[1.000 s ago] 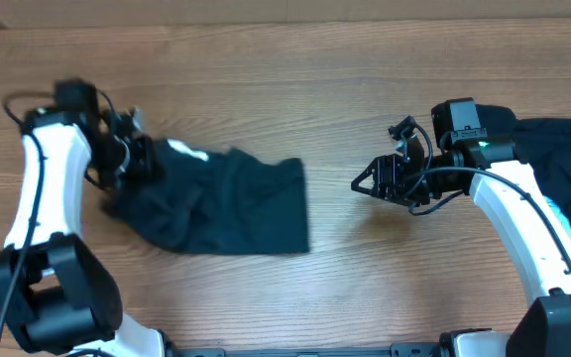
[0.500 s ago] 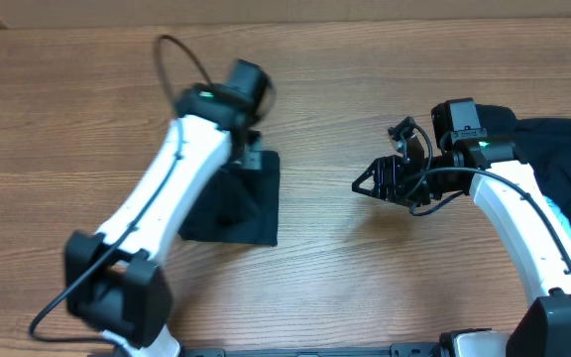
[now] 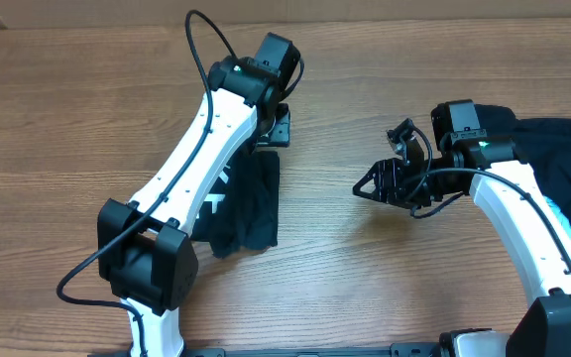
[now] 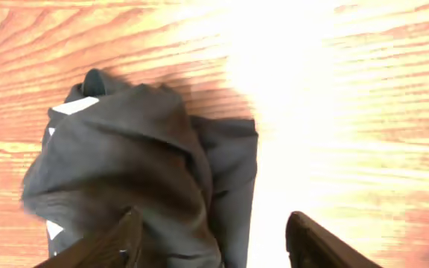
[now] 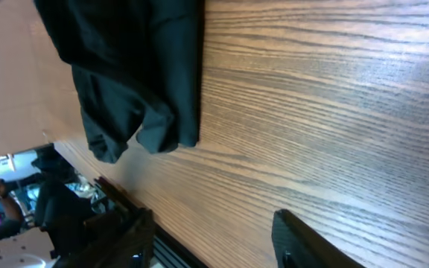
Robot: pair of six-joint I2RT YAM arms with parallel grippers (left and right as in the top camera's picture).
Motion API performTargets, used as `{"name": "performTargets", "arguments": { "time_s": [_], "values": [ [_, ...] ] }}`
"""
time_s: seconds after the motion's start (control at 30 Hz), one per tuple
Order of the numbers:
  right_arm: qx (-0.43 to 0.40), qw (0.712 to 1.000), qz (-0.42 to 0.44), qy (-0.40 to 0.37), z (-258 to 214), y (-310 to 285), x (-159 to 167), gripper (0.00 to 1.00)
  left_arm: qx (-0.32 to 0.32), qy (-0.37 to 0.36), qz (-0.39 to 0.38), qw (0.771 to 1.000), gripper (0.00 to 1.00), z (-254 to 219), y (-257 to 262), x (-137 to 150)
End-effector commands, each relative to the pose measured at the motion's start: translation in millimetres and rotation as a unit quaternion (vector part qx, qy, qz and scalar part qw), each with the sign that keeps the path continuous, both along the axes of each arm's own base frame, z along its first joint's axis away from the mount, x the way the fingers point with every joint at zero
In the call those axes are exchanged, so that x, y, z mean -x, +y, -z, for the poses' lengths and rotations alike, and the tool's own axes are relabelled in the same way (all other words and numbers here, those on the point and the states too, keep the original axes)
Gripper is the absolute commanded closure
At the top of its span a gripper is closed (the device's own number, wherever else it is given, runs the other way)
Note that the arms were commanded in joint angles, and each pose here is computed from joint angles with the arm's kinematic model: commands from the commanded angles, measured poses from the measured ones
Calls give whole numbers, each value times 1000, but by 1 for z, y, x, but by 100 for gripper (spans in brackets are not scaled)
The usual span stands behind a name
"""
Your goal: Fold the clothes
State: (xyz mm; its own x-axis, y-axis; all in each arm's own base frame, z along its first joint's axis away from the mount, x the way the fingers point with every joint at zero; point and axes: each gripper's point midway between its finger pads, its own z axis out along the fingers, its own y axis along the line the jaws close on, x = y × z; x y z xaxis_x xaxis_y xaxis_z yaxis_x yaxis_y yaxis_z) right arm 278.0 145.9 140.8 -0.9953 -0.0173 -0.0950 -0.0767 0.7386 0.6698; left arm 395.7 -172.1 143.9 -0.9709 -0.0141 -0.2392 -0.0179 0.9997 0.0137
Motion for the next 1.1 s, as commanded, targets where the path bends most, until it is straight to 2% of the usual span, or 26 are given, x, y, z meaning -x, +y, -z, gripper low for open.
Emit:
{"name": "performTargets", "arguments": {
  "time_s": [0.0,0.07,0.17,0.27,0.43,0.57,0.63,0.83,0.87,0.93,1.0,1.07],
  "values": [
    [-18,998,-41,-34,-12,14,4,46,9,8,-8,1000,36,-14,16,3],
    [-66,993,-81,-57,-25,35,9,55,7,16,-33,999,37,-19,38,2],
    [-112,983,-118,-86,-42,81,10,87,19,10,-87,996,37,-45,81,-4],
    [-86,985,-109,-99,-37,124,7,93,48,-14,-142,989,36,-86,126,-7],
    [-24,988,-107,-110,5,191,18,93,66,-31,-158,985,33,-124,164,3],
    [-31,984,-150,-96,48,235,36,93,60,-24,-146,987,32,-125,166,8],
    [-51,973,-186,-123,51,252,43,93,60,-24,-146,987,31,-125,166,8],
    [-55,970,-169,-167,44,259,27,92,60,-24,-146,987,29,-125,166,8],
    [-34,972,-156,-172,49,254,21,92,60,-23,-146,987,29,-125,166,8],
    [68,975,-102,-183,74,225,2,92,59,-22,-146,987,29,-125,166,9],
    [164,967,-65,-182,96,189,-11,92,59,-20,-146,987,29,-124,166,10],
    [261,953,18,-153,108,134,-27,94,58,-16,-143,988,29,-124,166,12]
  ]
}}
